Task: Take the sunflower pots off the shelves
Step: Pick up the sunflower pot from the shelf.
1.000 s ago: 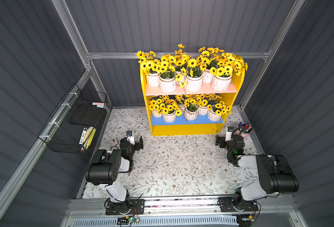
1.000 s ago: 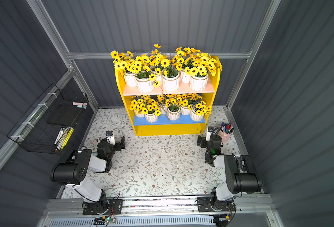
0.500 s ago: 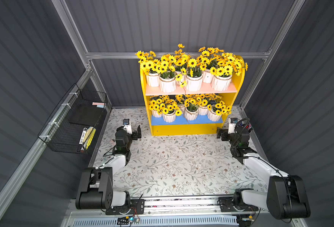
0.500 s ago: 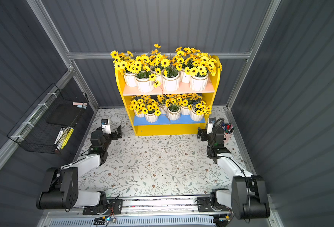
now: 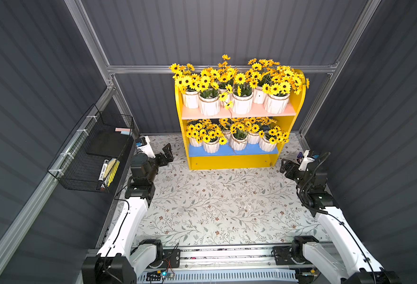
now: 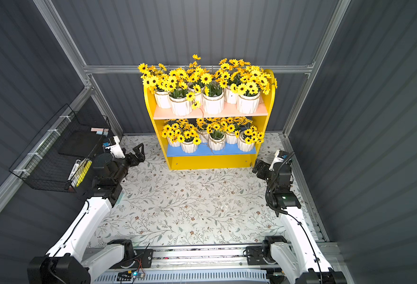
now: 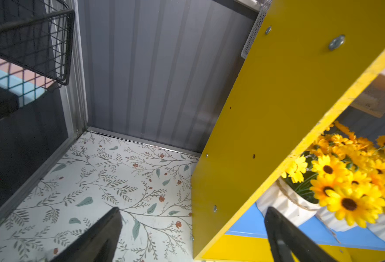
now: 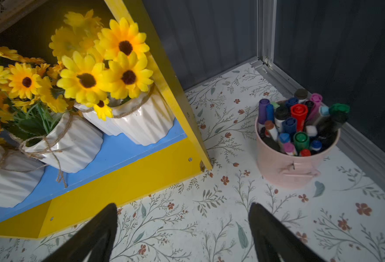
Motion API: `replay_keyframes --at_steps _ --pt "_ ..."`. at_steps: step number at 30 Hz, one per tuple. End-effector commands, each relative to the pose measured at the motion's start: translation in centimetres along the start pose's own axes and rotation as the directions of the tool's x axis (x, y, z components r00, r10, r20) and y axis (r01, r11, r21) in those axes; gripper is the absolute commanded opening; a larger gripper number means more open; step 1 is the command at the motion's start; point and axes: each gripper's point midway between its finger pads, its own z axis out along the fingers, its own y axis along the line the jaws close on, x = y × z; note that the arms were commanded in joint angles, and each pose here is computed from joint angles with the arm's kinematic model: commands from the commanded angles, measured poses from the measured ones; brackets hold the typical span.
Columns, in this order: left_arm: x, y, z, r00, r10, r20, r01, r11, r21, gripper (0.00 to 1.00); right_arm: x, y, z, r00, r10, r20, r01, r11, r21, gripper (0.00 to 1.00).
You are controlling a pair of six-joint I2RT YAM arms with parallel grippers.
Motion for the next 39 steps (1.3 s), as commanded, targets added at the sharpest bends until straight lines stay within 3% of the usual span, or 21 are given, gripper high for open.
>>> replay_keyframes --at_steps 1,4,8,13,19,24,27,30,39 --pt "0.1 -1.3 -0.1 0.995 -0.080 -0.052 0.082 0.995 0.056 0.99 -1.8 2.6 -1.9 0.999 -0.013 -0.047 0.009 0.996 -0.086 0.85" --pt "-1.4 -3.7 0.2 0.999 0.003 -0.044 0.005 0.985 0.172 0.99 -3.2 4.8 -3.5 0.995 -0.088 -0.048 0.081 0.987 -0.138 0.83" --pt "-3.1 -7.0 0.3 0.999 -0.004 -0.035 0.015 0.950 0.312 0.99 -6.0 8.1 -5.9 0.976 -0.216 0.033 0.218 0.962 -0.164 0.98" --pt "-4.0 -12.3 -0.7 0.999 0.047 -0.017 -0.035 0.893 0.450 1.00 -9.5 10.5 -8.5 0.956 -0.263 0.132 0.285 0.939 -0.190 0.99" --pt "-3.4 -17.6 -2.3 0.999 0.039 -0.028 -0.012 0.766 0.643 0.99 -13.8 12.9 -9.0 0.934 -0.278 0.226 0.325 0.923 -0.205 0.99" --pt "-2.0 -21.8 -3.7 0.998 0.063 -0.031 -0.015 0.629 0.778 0.99 -18.0 15.3 -8.3 0.905 -0.283 0.317 0.357 0.912 -0.205 0.99" --pt "-1.1 -23.1 -4.3 0.996 0.091 -0.021 -0.036 0.583 0.812 0.99 -19.6 16.6 -7.1 0.895 -0.305 0.327 0.381 0.902 -0.201 0.99" --pt "-0.5 -23.2 -4.8 0.994 0.111 -0.011 -0.053 0.559 0.827 1.00 -20.9 17.6 -6.1 0.883 -0.329 0.335 0.406 0.893 -0.195 0.99" --pt "1.0 -22.7 -4.9 0.989 0.150 -0.003 -0.082 0.557 0.827 0.99 -22.5 19.4 -2.2 0.873 -0.366 0.321 0.435 0.882 -0.178 0.99"
